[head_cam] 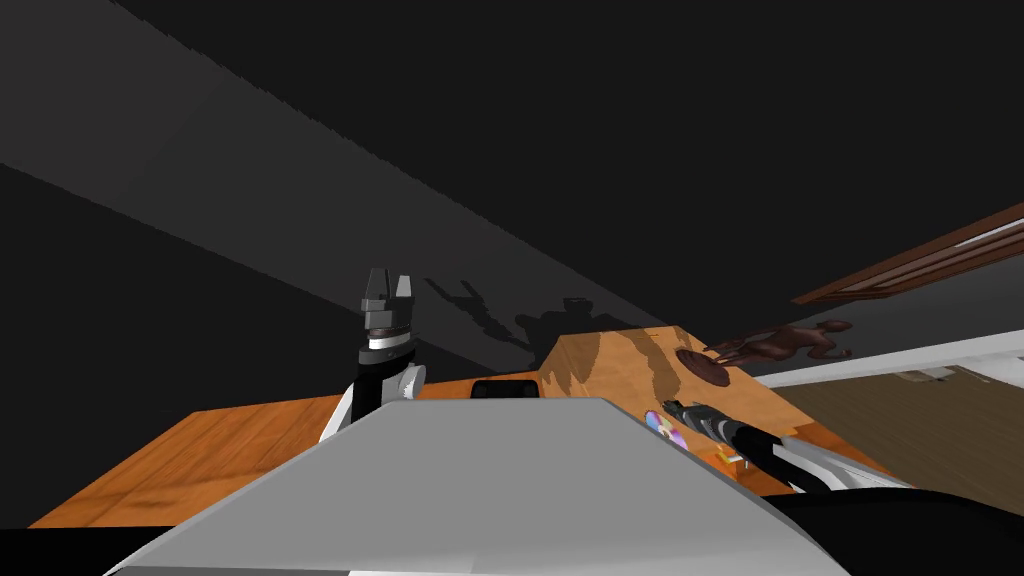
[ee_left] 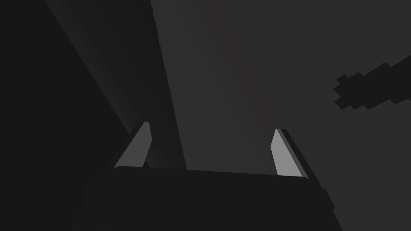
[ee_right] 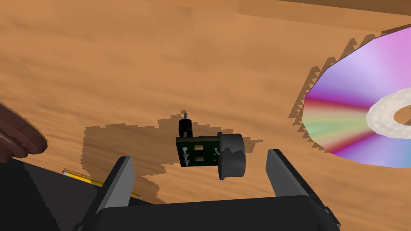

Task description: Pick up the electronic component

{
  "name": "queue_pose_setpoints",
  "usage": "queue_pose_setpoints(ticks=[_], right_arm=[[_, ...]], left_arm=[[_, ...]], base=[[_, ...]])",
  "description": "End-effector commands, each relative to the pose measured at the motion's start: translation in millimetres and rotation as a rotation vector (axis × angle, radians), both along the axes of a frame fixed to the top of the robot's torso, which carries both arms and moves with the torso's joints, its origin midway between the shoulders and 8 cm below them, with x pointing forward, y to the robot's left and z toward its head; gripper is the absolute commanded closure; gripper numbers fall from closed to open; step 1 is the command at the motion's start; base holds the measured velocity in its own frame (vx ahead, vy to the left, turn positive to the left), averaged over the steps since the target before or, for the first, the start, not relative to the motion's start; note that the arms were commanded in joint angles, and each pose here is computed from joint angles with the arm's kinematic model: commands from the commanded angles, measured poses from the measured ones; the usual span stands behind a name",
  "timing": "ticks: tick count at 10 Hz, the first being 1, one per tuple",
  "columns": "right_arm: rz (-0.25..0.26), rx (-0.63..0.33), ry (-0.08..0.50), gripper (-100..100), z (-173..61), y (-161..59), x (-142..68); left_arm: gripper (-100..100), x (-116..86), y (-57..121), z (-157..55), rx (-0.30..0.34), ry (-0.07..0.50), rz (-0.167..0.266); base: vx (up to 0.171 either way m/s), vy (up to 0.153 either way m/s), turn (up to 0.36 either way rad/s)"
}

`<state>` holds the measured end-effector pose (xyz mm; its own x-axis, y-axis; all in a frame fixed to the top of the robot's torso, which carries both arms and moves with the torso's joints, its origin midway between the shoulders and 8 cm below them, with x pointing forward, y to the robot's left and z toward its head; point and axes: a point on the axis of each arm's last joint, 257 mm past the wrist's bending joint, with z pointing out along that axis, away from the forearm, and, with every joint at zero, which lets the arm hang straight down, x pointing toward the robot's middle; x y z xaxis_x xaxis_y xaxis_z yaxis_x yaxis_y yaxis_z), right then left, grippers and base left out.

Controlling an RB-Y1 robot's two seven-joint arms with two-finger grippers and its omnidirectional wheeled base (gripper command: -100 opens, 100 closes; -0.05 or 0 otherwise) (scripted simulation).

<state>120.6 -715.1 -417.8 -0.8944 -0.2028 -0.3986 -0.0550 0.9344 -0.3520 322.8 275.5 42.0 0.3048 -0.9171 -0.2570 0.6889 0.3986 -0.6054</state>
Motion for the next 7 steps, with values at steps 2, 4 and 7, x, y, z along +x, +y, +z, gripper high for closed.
queue_pose_setpoints(ticks=[2, 4, 7], right_arm=[[-0.016, -0.002, -0.001, -100, -16.3, 5.6, -2.4], [-0.011, 0.001, -0.001, 100, -14.1, 5.3, -2.3], [-0.01, 0.001, -0.001, 100, -14.1, 5.6, -2.1]], left_arm=[[0, 0.0, 0.0, 0.0, 0.0, 0.0, 0.0], [0, 0.0, 0.0, 0.0, 0.0, 0.0, 0.0], [0, 0.0, 0.0, 0.0, 0.0, 0.0, 0.0]], base=[[0.009, -0.062, 0.072], [-0.001, -0.013, 0.006], [0.0, 0.0, 0.0]])
